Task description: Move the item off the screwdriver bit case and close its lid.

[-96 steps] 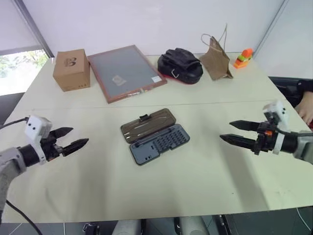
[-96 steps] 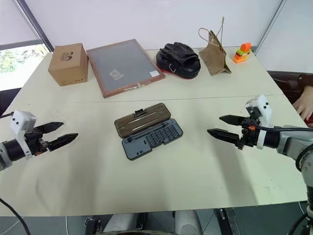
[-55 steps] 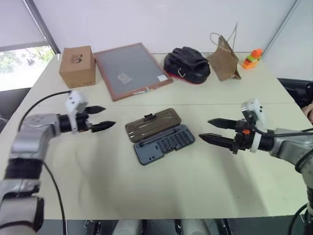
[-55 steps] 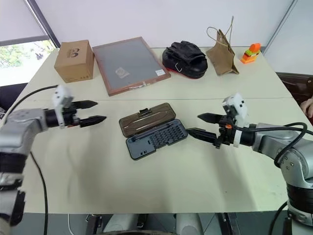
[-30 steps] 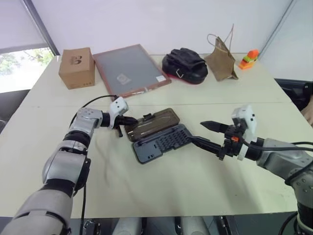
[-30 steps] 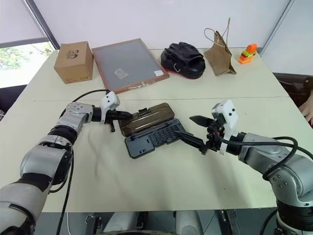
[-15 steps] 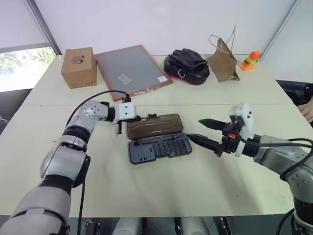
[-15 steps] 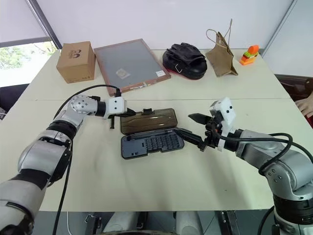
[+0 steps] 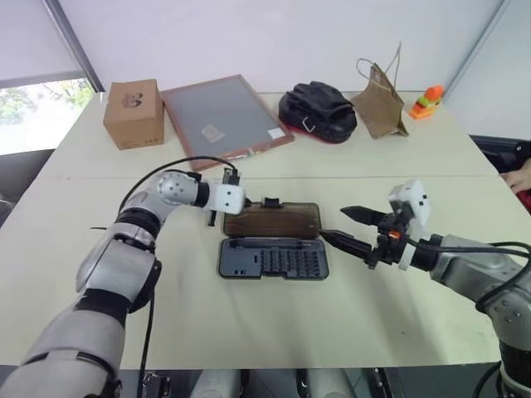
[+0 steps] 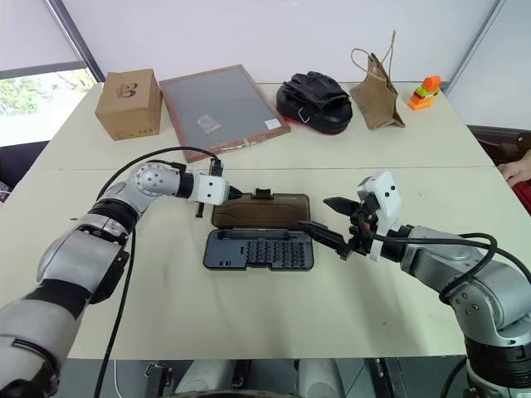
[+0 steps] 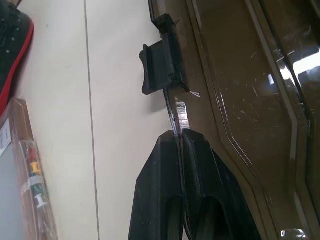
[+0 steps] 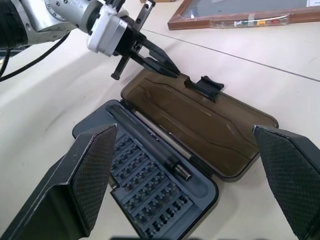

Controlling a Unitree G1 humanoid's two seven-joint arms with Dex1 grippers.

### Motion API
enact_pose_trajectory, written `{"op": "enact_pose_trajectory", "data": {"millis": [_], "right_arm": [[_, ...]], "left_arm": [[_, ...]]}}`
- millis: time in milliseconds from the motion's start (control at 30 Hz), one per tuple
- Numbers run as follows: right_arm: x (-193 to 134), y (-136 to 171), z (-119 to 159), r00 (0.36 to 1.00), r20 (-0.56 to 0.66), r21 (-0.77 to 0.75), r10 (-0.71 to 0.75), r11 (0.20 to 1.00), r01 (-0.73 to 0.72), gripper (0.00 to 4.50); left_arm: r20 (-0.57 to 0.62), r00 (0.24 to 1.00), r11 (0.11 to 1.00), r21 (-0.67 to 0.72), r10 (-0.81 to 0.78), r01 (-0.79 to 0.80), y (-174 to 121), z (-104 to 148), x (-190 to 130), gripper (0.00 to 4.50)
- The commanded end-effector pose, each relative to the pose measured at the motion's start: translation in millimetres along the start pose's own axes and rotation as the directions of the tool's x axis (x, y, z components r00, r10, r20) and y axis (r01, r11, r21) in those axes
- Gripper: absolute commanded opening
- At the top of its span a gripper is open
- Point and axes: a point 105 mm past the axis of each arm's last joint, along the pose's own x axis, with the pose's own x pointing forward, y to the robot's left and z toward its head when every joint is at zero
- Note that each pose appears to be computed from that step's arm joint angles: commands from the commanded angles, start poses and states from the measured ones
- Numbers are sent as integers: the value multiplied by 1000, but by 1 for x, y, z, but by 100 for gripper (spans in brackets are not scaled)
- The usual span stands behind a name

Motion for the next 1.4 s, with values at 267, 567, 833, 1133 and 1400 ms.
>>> {"op": "enact_pose_trajectory", "data": {"millis": [267,567,833,1133,1400], "right_arm": [[1,0,11,999,48,-41,-1,999,3,450],[1,-2,11,999,43,-32,11,999,-9,450],[7,-7,11,998,46,-15,47,999,-46,450],[26,-19,16,996,24,-72,86,994,-84,450],[57,-39,24,1000,-8,-177,22,984,-23,450]], "left_arm": [[-26,1000,998,-58,0,-1,0,-5,3,311],[282,921,785,-618,267,-38,71,14,-61,445],[371,901,641,-753,225,150,19,21,-119,445],[295,921,606,-790,253,87,-48,56,-113,96],[255,944,600,-796,211,81,-88,65,-95,2]]}}
